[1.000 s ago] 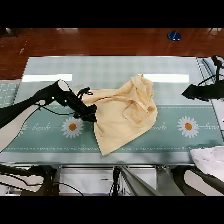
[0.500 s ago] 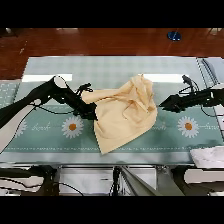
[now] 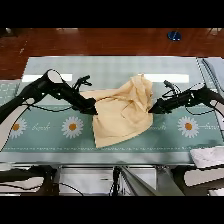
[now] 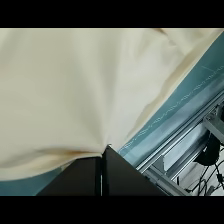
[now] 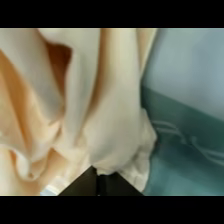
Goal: Fold the shirts.
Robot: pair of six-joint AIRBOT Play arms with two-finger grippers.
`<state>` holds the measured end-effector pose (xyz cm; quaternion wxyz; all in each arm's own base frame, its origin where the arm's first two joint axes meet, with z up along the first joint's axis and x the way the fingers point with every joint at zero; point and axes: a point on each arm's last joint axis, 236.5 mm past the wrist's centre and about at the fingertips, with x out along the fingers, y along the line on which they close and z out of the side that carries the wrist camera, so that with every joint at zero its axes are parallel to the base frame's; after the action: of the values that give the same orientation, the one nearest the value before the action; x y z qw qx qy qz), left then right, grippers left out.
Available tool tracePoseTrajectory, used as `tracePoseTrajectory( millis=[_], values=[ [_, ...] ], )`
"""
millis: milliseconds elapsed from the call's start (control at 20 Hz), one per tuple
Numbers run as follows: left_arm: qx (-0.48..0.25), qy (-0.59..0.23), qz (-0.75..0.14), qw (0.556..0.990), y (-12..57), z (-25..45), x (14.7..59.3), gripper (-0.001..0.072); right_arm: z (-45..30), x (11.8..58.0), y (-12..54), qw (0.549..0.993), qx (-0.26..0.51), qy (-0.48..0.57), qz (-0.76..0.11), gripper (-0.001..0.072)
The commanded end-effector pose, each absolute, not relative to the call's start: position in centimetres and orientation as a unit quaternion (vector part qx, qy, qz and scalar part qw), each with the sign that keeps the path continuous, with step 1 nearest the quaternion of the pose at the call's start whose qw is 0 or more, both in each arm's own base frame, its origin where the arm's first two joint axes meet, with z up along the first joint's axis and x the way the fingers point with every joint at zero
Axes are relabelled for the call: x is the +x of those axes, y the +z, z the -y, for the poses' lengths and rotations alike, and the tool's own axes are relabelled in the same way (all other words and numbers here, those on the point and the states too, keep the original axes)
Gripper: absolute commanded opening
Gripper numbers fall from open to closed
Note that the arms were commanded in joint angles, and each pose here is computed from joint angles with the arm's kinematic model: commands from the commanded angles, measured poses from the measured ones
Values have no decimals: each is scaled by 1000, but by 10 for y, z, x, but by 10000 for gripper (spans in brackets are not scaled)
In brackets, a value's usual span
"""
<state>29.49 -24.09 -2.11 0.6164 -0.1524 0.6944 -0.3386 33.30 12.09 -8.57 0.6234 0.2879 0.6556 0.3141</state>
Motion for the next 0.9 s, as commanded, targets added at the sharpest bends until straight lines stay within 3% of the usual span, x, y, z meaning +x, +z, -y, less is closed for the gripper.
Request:
tracePoseTrajectory(
  millis=[0,200,300,400,600,850],
  values=[
    [-135,-375,-616,679,49,241,319,26,-143,347,-14,640,333,378,-580,23],
    [-108,-381,-405,824,231,201,344,26,-136,355,196,708,409,474,-326,23],
    [-85,-362,-271,888,334,172,325,26,-132,329,295,745,391,499,-208,23],
    [-60,-335,-148,928,419,150,286,26,-142,294,367,794,319,498,-140,23],
    [-41,-302,-6,952,507,136,196,26,-161,225,482,853,208,477,-33,23],
    [-91,-313,-4,946,511,146,120,26,-169,170,545,897,160,412,5,23]
  ],
)
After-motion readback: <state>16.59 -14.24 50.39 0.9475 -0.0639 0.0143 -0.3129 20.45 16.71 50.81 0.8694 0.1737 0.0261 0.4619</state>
